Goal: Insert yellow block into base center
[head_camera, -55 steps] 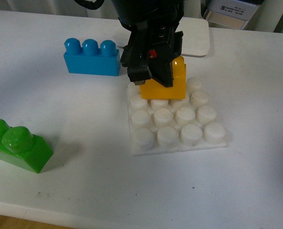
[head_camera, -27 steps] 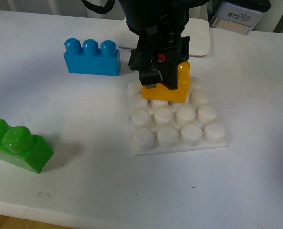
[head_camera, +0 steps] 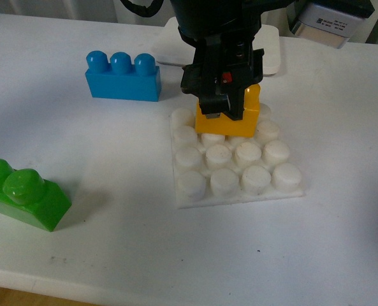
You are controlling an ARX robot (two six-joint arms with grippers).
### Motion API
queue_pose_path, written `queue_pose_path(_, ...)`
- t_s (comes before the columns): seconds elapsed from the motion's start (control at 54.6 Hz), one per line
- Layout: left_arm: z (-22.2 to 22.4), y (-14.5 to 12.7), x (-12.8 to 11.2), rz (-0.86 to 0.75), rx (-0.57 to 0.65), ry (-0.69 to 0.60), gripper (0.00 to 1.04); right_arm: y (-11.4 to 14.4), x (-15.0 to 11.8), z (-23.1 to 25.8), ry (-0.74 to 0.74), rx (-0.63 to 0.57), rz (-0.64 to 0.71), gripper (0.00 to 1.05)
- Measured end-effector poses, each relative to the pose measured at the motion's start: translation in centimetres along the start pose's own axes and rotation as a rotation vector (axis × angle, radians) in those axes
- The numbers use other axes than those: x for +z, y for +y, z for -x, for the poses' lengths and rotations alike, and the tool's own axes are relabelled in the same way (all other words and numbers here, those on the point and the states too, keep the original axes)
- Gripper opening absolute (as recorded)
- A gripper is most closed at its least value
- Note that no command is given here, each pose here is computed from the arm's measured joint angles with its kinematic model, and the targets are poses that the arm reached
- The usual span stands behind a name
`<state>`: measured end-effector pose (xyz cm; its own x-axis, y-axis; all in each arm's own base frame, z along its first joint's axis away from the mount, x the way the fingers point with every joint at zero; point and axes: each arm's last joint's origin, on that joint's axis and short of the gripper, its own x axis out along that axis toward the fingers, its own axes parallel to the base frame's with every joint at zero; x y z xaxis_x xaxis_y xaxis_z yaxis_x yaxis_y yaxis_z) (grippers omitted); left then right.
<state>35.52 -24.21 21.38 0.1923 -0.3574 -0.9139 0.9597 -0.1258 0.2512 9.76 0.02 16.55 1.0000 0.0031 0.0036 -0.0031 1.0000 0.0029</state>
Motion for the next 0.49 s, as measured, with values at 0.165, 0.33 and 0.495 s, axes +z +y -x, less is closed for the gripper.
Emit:
queue_pose_path(0.165,0.02,-0.1,0.01,0.003,-0.009,0.004,0.3,0.0,0.0,0.0,0.0,0.0,0.0,0.96)
queue_pose_path(0.33,-0.17,-0.24,0.04,0.0,-0.009,0.007,0.3,0.0,0.0,0.0,0.0,0.0,0.0,0.96)
queue_pose_path(0.495,-0.36,-0.57,0.11,-0.005,0.0,0.008,0.3,0.0,0.0,0.0,0.0,0.0,0.0,0.96)
